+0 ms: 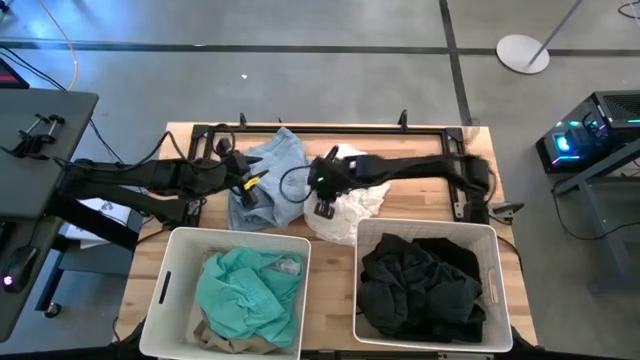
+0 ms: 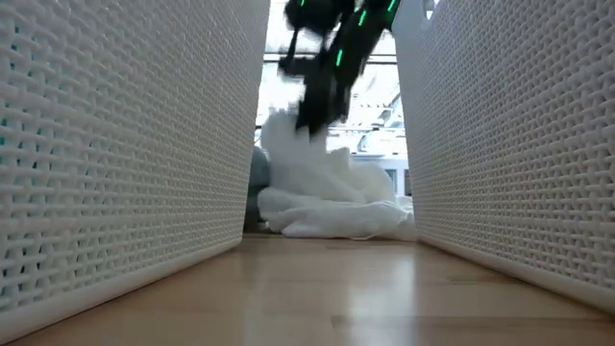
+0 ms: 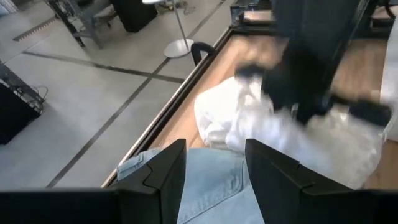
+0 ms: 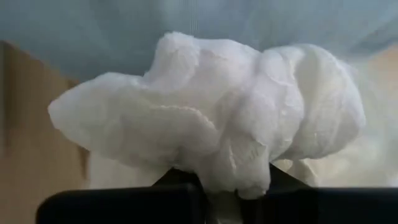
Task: Sort clothes
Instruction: Put the white dress into the left white laundry bin
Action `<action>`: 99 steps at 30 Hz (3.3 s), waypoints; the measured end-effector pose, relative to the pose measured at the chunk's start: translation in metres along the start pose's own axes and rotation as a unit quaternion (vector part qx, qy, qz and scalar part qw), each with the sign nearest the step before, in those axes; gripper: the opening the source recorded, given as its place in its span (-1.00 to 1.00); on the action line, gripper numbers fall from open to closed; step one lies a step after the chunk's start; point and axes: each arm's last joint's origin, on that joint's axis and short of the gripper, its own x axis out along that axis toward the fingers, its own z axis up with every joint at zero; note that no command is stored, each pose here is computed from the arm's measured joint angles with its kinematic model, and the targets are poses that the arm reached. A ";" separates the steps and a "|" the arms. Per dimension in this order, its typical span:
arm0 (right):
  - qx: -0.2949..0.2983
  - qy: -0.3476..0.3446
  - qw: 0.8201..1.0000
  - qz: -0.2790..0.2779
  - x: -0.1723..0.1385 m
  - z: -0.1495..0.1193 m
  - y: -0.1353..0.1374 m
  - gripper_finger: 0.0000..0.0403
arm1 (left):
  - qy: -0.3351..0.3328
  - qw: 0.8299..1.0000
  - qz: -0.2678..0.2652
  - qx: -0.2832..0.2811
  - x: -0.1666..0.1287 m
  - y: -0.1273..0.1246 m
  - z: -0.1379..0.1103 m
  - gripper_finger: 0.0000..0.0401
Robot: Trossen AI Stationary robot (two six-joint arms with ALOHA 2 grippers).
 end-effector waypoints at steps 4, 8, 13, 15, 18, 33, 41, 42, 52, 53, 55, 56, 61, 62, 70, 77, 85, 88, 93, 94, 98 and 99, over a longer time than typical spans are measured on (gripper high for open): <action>-0.016 -0.103 0.994 -0.043 -0.074 0.013 0.003 -0.94 | -0.024 1.000 0.003 -0.006 -0.013 0.004 0.002 -0.21; -0.036 -0.253 0.965 -0.064 -0.157 0.020 0.006 -0.93 | -0.059 0.998 -0.006 0.005 -0.020 0.005 0.007 -0.21; -0.070 -0.424 0.901 -0.053 -0.242 0.019 0.008 -0.93 | -0.136 0.988 -0.054 0.059 -0.024 -0.010 0.023 -0.23; -0.078 -0.482 0.872 -0.032 -0.266 0.017 0.008 -0.94 | -0.161 0.983 -0.055 0.067 -0.022 -0.016 0.030 -0.25; -0.091 -0.534 0.841 -0.008 -0.289 0.015 0.007 -0.93 | -0.188 0.979 -0.047 0.069 -0.013 -0.024 0.038 -0.28; -0.085 -0.484 0.871 -0.009 -0.271 0.011 0.008 -0.92 | -0.207 0.952 -0.217 0.056 0.064 -0.061 0.041 0.52; -0.047 -0.410 0.908 -0.074 -0.244 0.001 0.002 -0.92 | -0.194 0.972 -0.109 0.080 0.040 -0.035 0.057 0.64; -0.046 -0.405 0.909 -0.082 -0.241 0.000 0.002 -0.92 | -0.204 0.969 -0.120 0.078 0.035 -0.033 0.058 0.64; -0.039 -0.470 0.880 -0.065 -0.224 0.004 0.006 -0.92 | -0.203 0.957 -0.205 -0.003 0.049 -0.041 0.059 0.64; -0.045 -0.478 0.876 -0.048 -0.221 0.006 0.008 -0.92 | -0.204 0.958 -0.201 -0.007 0.057 -0.045 0.059 0.64; -0.059 -0.474 0.879 -0.011 -0.210 0.009 0.012 -0.92 | -0.203 0.961 -0.186 -0.015 0.074 -0.053 0.057 0.64; -0.062 -0.475 0.878 0.008 -0.207 0.011 0.014 -0.92 | -0.207 0.961 -0.180 -0.018 0.082 -0.057 0.057 0.64; -0.083 -0.481 0.869 0.080 -0.196 0.016 0.021 -0.92 | -0.228 0.958 -0.174 -0.029 0.116 -0.075 0.051 0.64; -0.086 -0.481 0.868 0.085 -0.196 0.016 0.022 -0.92 | -0.230 0.957 -0.175 -0.025 0.122 -0.079 0.049 0.64; -0.090 -0.515 0.847 0.097 -0.208 0.018 0.022 -0.92 | -0.192 0.957 -0.219 0.006 0.147 -0.097 0.030 0.35; -0.097 -0.542 0.830 0.089 -0.224 0.015 0.019 -0.92 | -0.177 0.954 -0.243 0.018 0.145 -0.100 0.027 -0.56; -0.053 -0.518 0.845 0.118 -0.250 -0.002 0.013 -0.77 | -0.132 0.967 -0.205 0.075 0.093 -0.081 0.035 -0.96; -0.037 -0.489 0.862 0.127 -0.253 -0.009 0.011 -0.45 | -0.106 0.975 -0.172 0.094 0.064 -0.063 0.038 -0.97; -0.024 -0.387 0.912 0.131 -0.244 -0.027 0.012 0.11 | -0.015 0.991 -0.099 0.089 0.019 -0.024 0.041 -0.99; -0.009 -0.368 0.922 0.121 -0.243 -0.031 0.012 0.18 | -0.013 0.993 -0.081 0.089 0.009 -0.016 0.045 -0.99; 0.027 -0.273 0.962 -0.006 -0.229 -0.050 0.018 0.31 | -0.091 0.992 -0.043 0.080 -0.034 0.012 0.078 -0.99; 0.034 -0.251 0.966 -0.052 -0.225 -0.055 0.019 0.31 | -0.120 0.989 -0.043 0.074 -0.046 0.018 0.089 -0.99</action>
